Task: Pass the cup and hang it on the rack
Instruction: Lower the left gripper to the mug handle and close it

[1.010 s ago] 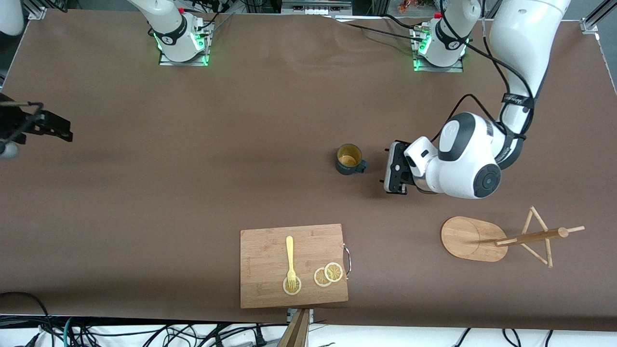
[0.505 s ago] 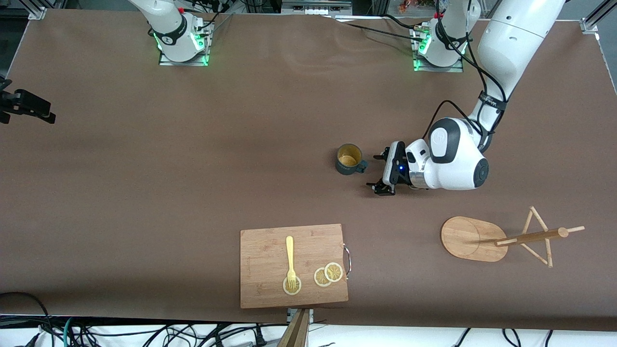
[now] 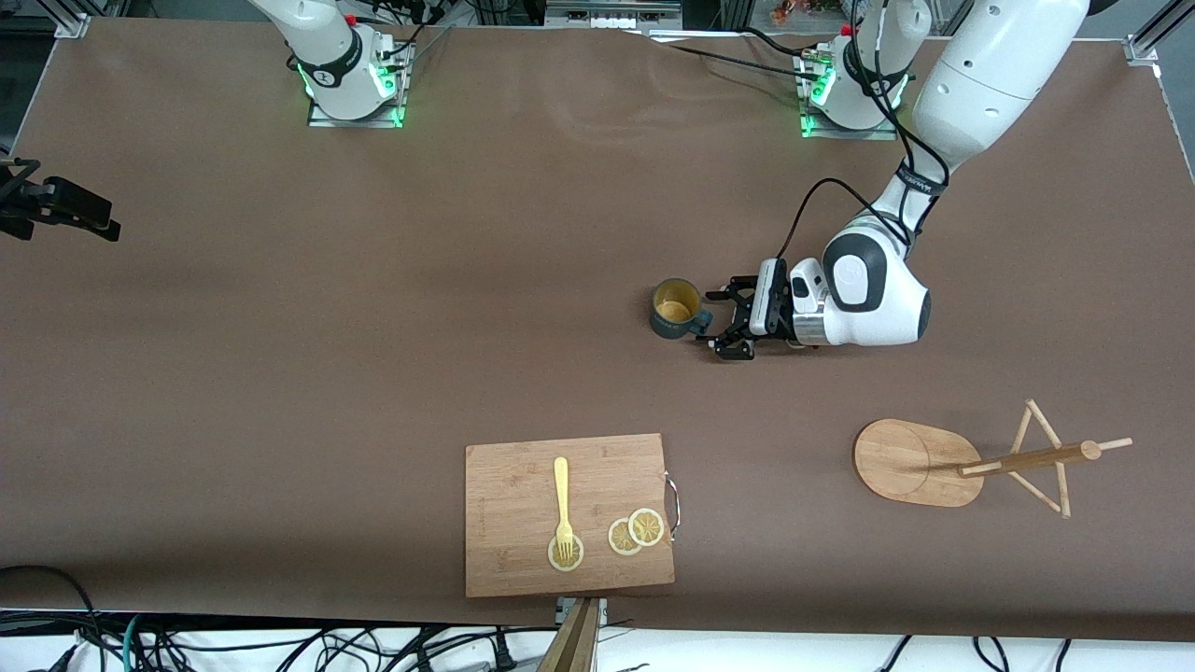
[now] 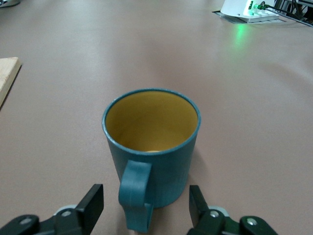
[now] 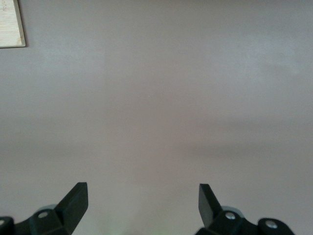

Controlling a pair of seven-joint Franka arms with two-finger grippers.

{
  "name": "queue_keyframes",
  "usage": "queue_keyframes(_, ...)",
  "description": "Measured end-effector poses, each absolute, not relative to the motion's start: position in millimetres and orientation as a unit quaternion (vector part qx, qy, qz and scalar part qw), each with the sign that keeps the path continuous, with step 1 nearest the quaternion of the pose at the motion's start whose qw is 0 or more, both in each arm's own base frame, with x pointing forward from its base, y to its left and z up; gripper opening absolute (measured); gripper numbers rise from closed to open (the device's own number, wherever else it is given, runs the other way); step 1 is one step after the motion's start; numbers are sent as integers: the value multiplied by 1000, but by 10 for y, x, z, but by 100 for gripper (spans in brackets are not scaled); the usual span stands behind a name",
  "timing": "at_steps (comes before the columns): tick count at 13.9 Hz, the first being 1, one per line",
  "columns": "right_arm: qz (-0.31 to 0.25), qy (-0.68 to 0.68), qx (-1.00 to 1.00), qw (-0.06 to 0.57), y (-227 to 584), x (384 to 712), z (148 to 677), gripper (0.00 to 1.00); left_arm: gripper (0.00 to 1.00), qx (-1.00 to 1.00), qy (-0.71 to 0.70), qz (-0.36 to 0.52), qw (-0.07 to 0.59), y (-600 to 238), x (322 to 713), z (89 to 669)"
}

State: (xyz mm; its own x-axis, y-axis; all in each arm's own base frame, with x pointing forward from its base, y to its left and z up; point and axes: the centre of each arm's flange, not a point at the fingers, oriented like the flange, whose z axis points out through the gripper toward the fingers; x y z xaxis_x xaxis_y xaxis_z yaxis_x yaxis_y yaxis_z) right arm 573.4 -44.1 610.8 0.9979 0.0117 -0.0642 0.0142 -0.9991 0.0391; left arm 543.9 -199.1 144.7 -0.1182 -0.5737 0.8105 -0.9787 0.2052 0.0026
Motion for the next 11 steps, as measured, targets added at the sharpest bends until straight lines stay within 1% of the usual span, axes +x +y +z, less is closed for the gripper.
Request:
queue_keyframes(1, -32, 6, 999, 20, -441, 5734, 6108, 100, 78, 564, -688, 286, 356, -1975, 5431, 1406)
queue_keyframes(3, -32, 6, 999, 20, -440, 5735, 6107, 100, 59, 565, -684, 286, 362, -1973, 5403, 1331)
queue_keyframes(4, -32, 6, 999, 20, -438, 5736, 6107, 100, 45, 564, -684, 285, 365, -1978, 5392, 1309)
queue_keyframes(5, -31, 6, 999, 20, -435, 5736, 6108, 100, 37, 564, -683, 285, 367, -1979, 5387, 1301)
queue_keyframes(6, -31, 6, 999, 20, -428, 5738, 6108, 100, 25, 563, -682, 286, 369, -1975, 5388, 1304)
queue_keyframes(7, -31, 4, 999, 20, -421, 5741, 6106, 100, 21, 563, -678, 289, 373, -1970, 5392, 1310)
queue_keyframes(9, -32, 4, 999, 20, -415, 5750, 6088, 100, 21, 571, -655, 303, 392, -1930, 5401, 1327)
queue_keyframes(11, -33, 4, 999, 20, -415, 5761, 6069, 100, 21, 588, -615, 305, 427, -1787, 5427, 1360)
